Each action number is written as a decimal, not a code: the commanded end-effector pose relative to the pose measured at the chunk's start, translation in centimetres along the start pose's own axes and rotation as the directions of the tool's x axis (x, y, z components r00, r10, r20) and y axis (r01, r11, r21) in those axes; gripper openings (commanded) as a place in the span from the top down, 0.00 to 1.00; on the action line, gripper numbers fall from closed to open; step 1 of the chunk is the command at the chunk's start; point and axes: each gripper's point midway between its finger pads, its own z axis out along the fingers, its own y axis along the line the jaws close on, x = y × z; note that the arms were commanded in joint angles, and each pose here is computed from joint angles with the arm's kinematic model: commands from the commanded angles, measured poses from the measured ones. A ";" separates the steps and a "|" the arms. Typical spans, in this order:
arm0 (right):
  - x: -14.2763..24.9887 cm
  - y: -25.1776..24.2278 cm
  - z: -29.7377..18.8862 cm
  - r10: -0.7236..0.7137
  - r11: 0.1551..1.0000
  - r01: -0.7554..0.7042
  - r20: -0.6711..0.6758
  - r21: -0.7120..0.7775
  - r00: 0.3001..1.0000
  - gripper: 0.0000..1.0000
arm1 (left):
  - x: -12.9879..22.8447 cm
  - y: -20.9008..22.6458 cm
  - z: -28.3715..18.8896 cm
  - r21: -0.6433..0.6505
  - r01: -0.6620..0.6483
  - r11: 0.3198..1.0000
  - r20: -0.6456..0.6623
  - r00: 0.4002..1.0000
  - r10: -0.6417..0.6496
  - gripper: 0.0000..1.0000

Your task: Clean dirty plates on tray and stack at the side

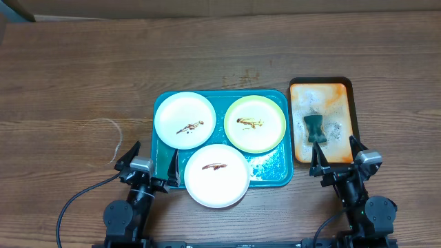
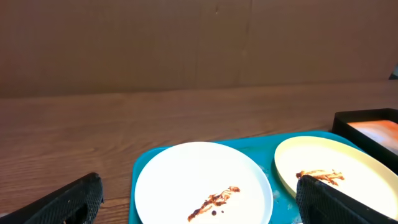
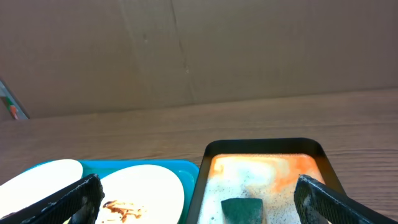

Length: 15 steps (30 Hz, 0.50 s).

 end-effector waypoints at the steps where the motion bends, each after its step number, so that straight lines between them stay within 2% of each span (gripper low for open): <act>1: 0.1 0.0 0.0 -0.006 1.000 0.006 0.005 -0.002 1.000 0.00 | 0.0 -0.4 0.0 0.018 -0.016 1.000 0.004 1.000 0.015 0.00; 7: 0.1 0.0 0.0 -0.006 1.000 0.006 0.004 -0.002 1.000 0.00 | -0.1 -0.4 0.0 0.019 -0.014 1.000 0.007 1.000 0.014 0.00; 12: 0.1 0.0 0.0 0.006 1.000 -0.006 0.005 -0.003 1.000 0.00 | 0.1 -0.4 0.0 0.018 0.077 0.997 0.000 0.997 -0.077 0.00; 15: -0.2 0.1 -0.1 0.064 0.998 -0.063 0.005 -0.005 0.998 0.00 | 0.1 -0.4 -0.1 0.014 0.122 0.992 -0.018 0.992 -0.121 0.00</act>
